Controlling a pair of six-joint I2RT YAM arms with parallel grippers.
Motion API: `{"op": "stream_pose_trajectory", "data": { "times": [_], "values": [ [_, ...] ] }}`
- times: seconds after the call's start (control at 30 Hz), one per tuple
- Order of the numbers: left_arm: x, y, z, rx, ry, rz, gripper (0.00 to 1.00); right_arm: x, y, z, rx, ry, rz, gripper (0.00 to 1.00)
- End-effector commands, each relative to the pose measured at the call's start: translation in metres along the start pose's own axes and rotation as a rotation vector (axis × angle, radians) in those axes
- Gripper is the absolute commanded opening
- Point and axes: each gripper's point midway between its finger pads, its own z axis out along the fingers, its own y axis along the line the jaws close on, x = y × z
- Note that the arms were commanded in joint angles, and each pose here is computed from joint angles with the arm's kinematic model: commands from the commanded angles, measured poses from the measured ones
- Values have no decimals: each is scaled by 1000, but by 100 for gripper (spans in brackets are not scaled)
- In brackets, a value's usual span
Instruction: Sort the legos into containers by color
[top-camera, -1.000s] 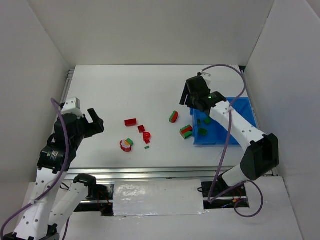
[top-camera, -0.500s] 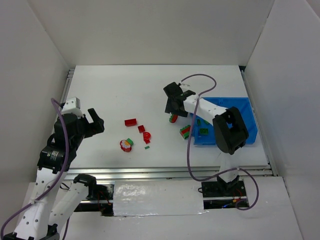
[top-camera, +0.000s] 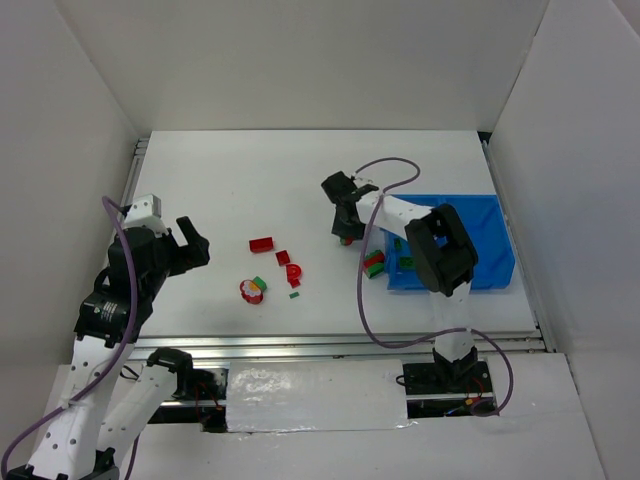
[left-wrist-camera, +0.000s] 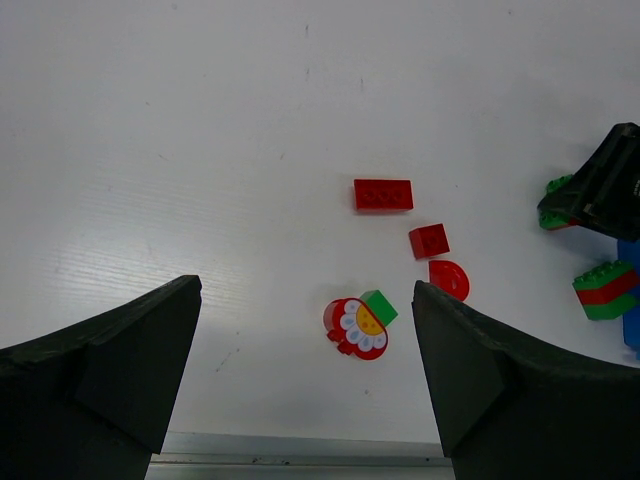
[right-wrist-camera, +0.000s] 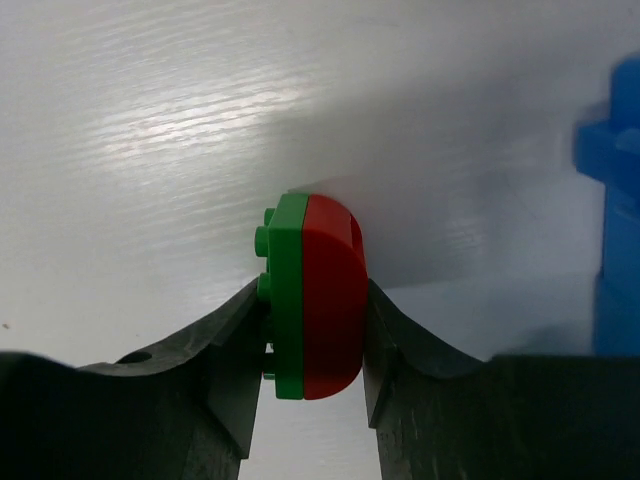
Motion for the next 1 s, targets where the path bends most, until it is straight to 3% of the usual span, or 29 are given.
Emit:
{"op": "stream_pose_trajectory", "data": {
  "times": [0.0, 0.1, 0.27, 0.3, 0.4, 0.5, 0.7, 0.97],
  "values": [
    [-10, -5, 1, 22, -40, 9, 100, -17, 32, -32, -140, -95, -66, 6],
    [-11, -12, -1, 45, -16, -25, 100, -12, 63, -73, -282, -197, -223, 1],
    [-16, -58, -12, 236, 70, -182, 99, 34, 99, -177, -598, -399, -522, 3],
    [-19, -69, -14, 289, 72, -214, 100, 44, 110, -212, -679, -457, -550, 3],
    [-6, -100, -19, 463, 157, -301, 100, 82, 121, -253, -802, -494, -655, 4],
    [8, -121, -18, 592, 230, -362, 100, 88, 120, -293, -867, -596, -646, 6],
    [34, -142, -23, 756, 343, -440, 97, 93, 128, -315, -862, -639, -622, 6],
    [36, -146, -32, 807, 330, -452, 93, 88, 136, -314, -839, -642, -613, 6]
  ]
}}
